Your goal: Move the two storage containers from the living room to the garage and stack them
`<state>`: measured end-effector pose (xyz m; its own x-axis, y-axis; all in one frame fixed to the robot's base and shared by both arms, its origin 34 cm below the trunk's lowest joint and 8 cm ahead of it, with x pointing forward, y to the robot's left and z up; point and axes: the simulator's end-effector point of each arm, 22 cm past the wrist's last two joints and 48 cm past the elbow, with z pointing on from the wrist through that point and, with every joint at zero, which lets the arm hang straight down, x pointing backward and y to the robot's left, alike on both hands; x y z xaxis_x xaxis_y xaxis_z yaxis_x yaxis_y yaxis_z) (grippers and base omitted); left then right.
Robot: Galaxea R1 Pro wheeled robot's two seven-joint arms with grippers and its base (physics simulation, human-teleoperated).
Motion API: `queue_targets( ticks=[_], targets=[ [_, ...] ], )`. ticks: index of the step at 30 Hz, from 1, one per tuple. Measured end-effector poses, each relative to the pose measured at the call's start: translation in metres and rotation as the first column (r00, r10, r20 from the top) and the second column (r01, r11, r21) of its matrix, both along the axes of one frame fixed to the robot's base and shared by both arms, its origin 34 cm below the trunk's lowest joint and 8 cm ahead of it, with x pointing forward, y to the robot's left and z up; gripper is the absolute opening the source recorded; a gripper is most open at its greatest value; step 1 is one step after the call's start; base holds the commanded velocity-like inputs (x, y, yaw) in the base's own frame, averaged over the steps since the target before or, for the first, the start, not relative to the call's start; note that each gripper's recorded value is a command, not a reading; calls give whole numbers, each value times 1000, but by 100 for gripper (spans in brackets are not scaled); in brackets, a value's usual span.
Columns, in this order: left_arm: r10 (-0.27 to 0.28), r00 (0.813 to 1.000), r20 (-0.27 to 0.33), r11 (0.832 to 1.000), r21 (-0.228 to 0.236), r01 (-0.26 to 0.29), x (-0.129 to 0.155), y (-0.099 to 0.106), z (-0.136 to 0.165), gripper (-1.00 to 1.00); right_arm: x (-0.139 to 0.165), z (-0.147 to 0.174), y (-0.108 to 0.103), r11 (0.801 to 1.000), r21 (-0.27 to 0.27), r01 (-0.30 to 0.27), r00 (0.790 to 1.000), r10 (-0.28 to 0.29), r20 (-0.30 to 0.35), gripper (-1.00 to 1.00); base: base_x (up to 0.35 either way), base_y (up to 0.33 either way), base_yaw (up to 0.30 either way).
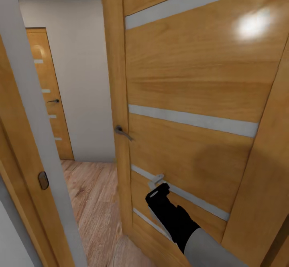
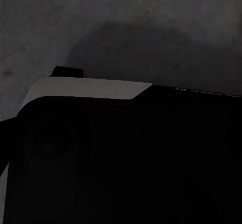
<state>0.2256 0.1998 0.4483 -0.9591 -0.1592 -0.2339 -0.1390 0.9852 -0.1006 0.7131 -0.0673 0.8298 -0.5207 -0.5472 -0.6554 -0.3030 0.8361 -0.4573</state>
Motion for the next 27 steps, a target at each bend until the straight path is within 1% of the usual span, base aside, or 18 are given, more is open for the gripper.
queue_targets(
  ticks=[1, 3, 4, 7, 10, 14, 15, 17, 20, 21, 23, 27],
  targets=[
    [0, 1000, 0, 1000, 0, 0, 0, 0, 0, 100, 0, 2, -6, 999, -22, 24, 1000, -24, 9, 100, 0, 0, 0],
    [0, 1000, 0, 1000, 0, 0, 0, 0, 0, 100, 2, 5, -13, 998, -51, 47, 999, -46, 24, 100, 0, 0, 0],
    [0, 1000, 0, 1000, 0, 0, 0, 0, 0, 100, 2, 5, -17, 995, -82, 51, 999, -49, 18, 100, 0, 0, 0],
    [0, 1000, 0, 1000, 0, 0, 0, 0, 0, 100, 7, 9, -29, 990, -108, 85, 996, -83, 29, 100, 0, 0, 0],
    [0, 1000, 0, 1000, 0, 0, 0, 0, 0, 100, 12, 14, -41, 982, -153, 114, 993, -107, 51, 100, 0, 0, 0],
    [0, 1000, 0, 1000, 0, 0, 0, 0, 0, 100, 14, 15, -48, 976, -176, 132, 991, -123, 62, 100, 0, 0, 0],
    [0, 1000, 0, 1000, 0, 0, 0, 0, 0, 100, 15, 16, -49, 975, -171, 139, 989, -130, 63, 100, 0, 0, 0],
    [0, 1000, 0, 1000, 0, 0, 0, 0, 0, 100, 18, 19, -53, 973, -178, 149, 988, -140, 65, 100, 0, 0, 0],
    [0, 1000, 0, 1000, 0, 0, 0, 0, 0, 100, 24, 23, -67, 958, -231, 169, 985, -156, 75, 100, 0, 0, 0],
    [0, 1000, 0, 1000, 0, 0, 0, 0, 0, 100, 26, 24, -70, 955, -242, 172, 984, -158, 77, 100, 0, 0, 0],
    [0, 1000, 0, 1000, 0, 0, 0, 0, 0, 100, 27, 24, -72, 953, -248, 175, 984, -161, 76, 100, 0, 0, 0],
    [0, 1000, 0, 1000, 0, 0, 0, 0, 0, 100, 32, 29, -76, 952, -243, 187, 982, -173, 77, 100, 0, 0, 0]
  ],
)
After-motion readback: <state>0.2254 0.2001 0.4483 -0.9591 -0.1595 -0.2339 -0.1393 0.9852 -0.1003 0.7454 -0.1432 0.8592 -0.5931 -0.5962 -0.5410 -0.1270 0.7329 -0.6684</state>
